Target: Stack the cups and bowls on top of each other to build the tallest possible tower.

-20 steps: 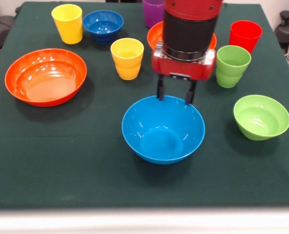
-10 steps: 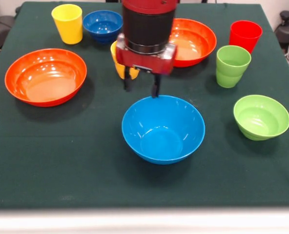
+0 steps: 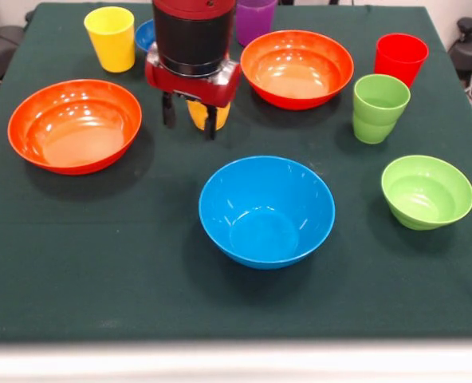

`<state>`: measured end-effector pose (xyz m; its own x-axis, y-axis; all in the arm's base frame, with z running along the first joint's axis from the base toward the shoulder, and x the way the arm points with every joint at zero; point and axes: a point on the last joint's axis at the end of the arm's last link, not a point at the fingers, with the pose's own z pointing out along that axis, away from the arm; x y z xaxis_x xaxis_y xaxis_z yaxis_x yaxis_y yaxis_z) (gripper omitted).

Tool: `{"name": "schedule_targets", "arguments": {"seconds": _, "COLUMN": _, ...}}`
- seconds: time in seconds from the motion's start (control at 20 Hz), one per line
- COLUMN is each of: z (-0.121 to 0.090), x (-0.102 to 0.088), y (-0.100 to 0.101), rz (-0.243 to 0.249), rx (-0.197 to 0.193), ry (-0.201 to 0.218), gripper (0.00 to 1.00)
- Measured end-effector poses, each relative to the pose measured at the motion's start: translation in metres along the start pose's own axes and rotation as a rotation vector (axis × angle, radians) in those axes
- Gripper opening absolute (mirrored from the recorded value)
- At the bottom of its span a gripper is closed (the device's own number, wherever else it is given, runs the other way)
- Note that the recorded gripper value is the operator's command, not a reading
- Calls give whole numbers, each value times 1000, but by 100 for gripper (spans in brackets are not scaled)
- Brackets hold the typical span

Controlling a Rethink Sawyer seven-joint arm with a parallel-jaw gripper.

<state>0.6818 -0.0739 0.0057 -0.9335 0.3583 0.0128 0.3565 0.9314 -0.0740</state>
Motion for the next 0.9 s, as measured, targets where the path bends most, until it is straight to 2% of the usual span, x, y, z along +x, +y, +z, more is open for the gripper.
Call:
{"name": "schedule_targets", "arguments": {"seconds": 0.3, "z": 15, "x": 18, "y": -29, "rz": -27, "rx": 39, "ry": 5, "gripper": 100}}
{"name": "schedule_targets", "arguments": {"seconds": 0.35, "z": 19, "x": 22, "y": -39, "rz": -34, "rx": 49, "ry": -2, "gripper": 100}}
{"name": "schedule_targets", "arguments": {"seconds": 0.5, "z": 24, "x": 25, "y": -52, "rz": -41, "rx": 60, "ry": -16, "gripper": 100}}
{"name": "schedule_targets", "arguments": {"seconds": 0.75, "z": 35, "x": 23, "y": -81, "rz": -48, "rx": 80, "ry": -58, "gripper": 100}}
{"name": "schedule_targets", "arguments": {"seconds": 0.8, "z": 40, "x": 23, "y": -92, "rz": -47, "rx": 84, "ry": -70, "gripper": 100}}
{"name": "schedule_targets", "arguments": {"seconds": 0.9, "z": 43, "x": 23, "y": -99, "rz": -45, "rx": 85, "ry": -75, "gripper": 100}}
